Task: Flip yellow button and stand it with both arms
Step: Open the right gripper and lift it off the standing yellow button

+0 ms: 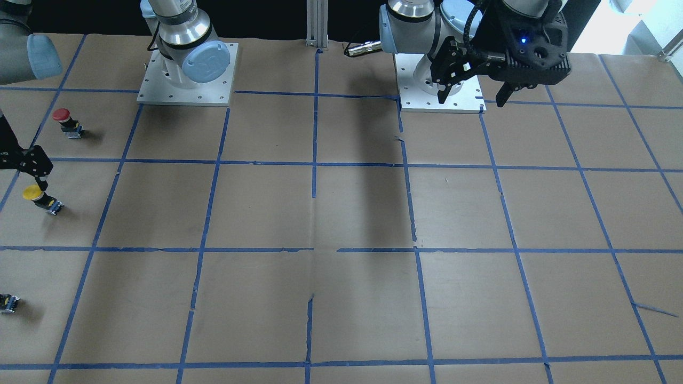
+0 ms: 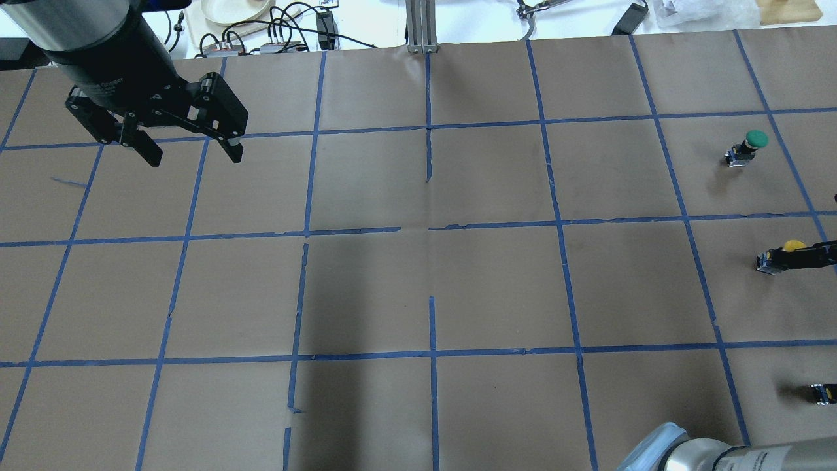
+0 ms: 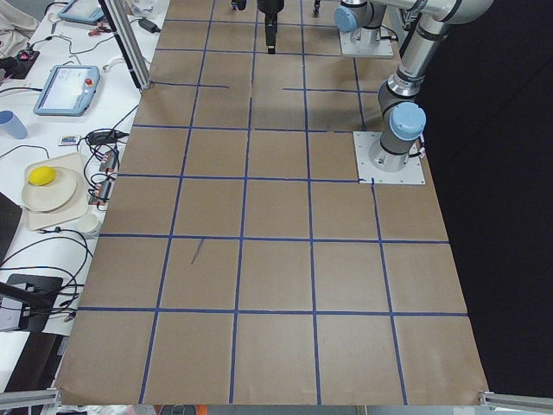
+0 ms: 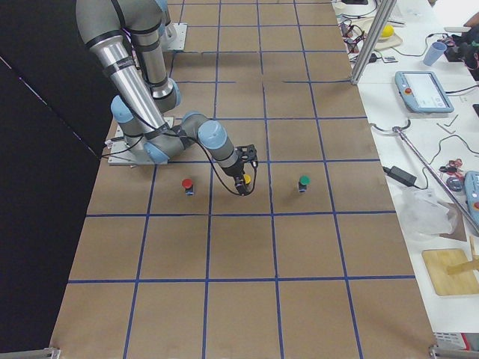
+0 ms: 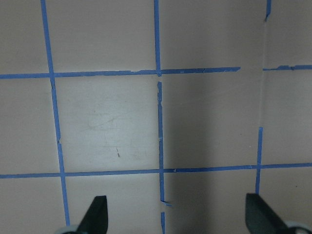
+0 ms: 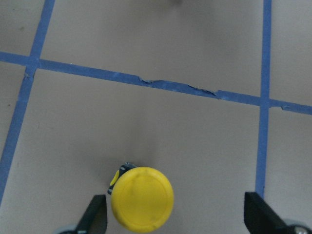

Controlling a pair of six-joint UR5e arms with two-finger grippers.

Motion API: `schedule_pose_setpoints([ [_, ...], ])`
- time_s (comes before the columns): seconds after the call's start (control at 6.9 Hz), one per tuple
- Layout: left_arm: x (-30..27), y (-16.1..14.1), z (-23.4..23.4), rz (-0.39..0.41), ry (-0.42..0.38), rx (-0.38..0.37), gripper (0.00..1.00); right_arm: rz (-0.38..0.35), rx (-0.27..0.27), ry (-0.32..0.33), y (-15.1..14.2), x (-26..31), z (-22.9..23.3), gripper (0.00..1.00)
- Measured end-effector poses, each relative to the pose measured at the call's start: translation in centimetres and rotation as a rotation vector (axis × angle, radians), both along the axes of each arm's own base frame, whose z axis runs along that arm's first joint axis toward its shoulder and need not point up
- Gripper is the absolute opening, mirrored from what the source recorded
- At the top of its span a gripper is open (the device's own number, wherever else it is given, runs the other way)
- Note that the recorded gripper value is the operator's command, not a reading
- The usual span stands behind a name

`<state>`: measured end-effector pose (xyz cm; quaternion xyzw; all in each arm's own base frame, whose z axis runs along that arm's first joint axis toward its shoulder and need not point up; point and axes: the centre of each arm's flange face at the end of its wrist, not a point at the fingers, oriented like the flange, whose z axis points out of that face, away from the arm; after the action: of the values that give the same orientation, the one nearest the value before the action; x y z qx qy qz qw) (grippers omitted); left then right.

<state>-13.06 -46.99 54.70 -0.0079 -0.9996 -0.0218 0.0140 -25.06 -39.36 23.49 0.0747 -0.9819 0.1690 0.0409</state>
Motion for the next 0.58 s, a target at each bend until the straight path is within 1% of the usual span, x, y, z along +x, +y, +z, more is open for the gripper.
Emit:
schedule_pose_setpoints([
  [0.29, -0.1, 0.0, -0.5, 0.000, 0.001, 0.007, 1.00, -0.087, 0.040, -0.077, 0.0, 1.0, 4.1, 1.00],
  [0.58, -0.1, -0.1, -0.6, 0.000, 0.002, 0.008, 1.00, -0.145, 0.090, -0.139, -1.6, 3.0, 10.4, 1.00],
])
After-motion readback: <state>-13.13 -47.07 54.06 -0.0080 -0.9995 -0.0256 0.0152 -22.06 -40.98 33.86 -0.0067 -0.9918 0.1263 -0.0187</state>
